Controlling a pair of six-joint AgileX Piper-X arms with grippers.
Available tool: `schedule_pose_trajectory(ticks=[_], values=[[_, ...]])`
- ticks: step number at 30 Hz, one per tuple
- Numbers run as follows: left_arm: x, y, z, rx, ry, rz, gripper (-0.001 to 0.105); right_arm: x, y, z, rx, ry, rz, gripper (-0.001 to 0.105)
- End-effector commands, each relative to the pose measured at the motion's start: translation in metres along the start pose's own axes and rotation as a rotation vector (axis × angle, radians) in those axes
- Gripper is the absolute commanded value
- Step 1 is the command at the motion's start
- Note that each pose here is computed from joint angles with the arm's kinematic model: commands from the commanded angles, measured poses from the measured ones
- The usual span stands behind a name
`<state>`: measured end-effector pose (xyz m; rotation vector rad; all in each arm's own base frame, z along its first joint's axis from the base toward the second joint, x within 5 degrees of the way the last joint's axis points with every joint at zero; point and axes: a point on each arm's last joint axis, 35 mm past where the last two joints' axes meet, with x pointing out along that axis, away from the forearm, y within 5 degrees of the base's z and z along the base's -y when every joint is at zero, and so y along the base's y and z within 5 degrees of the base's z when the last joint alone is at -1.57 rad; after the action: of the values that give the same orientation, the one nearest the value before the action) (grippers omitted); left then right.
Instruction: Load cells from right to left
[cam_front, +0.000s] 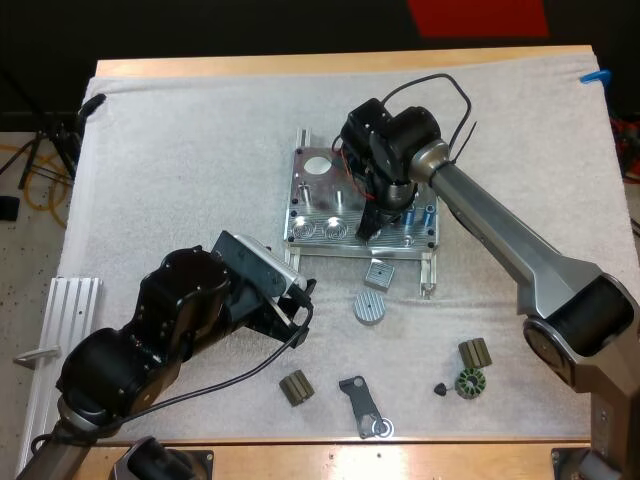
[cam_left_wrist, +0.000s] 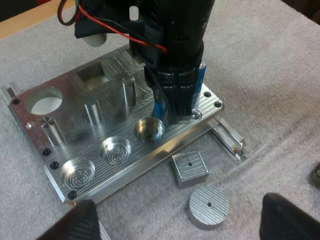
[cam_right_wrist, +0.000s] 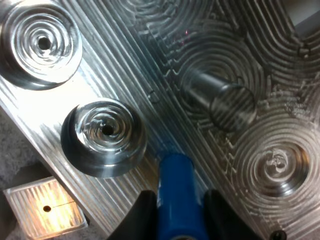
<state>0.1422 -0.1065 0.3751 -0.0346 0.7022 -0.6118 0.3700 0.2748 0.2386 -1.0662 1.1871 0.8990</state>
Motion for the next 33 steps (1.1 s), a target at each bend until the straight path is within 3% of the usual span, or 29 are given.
schedule_pose_trajectory(ticks=[1,4,6,20,33], values=[[-0.002,0.000,0.000,0.000,-0.004,0.000,0.066,0.001,-0.002,0.001,0.006,-0.017,-0.003,0.016],[-0.002,0.000,0.000,0.000,-0.004,0.000,0.066,0.000,-0.002,0.001,0.013,-0.019,-0.004,0.039],[-0.002,0.000,0.000,0.000,-0.004,0.000,0.066,-0.002,-0.003,0.002,0.017,-0.030,-0.013,0.046],[-0.002,0.000,0.000,0.000,-0.004,0.000,0.066,-0.062,-0.005,-0.007,0.092,-0.148,-0.138,0.047],[-0.002,0.000,0.000,0.029,-0.004,0.000,0.066,-0.138,0.009,-0.047,0.247,-0.202,-0.173,0.047]])
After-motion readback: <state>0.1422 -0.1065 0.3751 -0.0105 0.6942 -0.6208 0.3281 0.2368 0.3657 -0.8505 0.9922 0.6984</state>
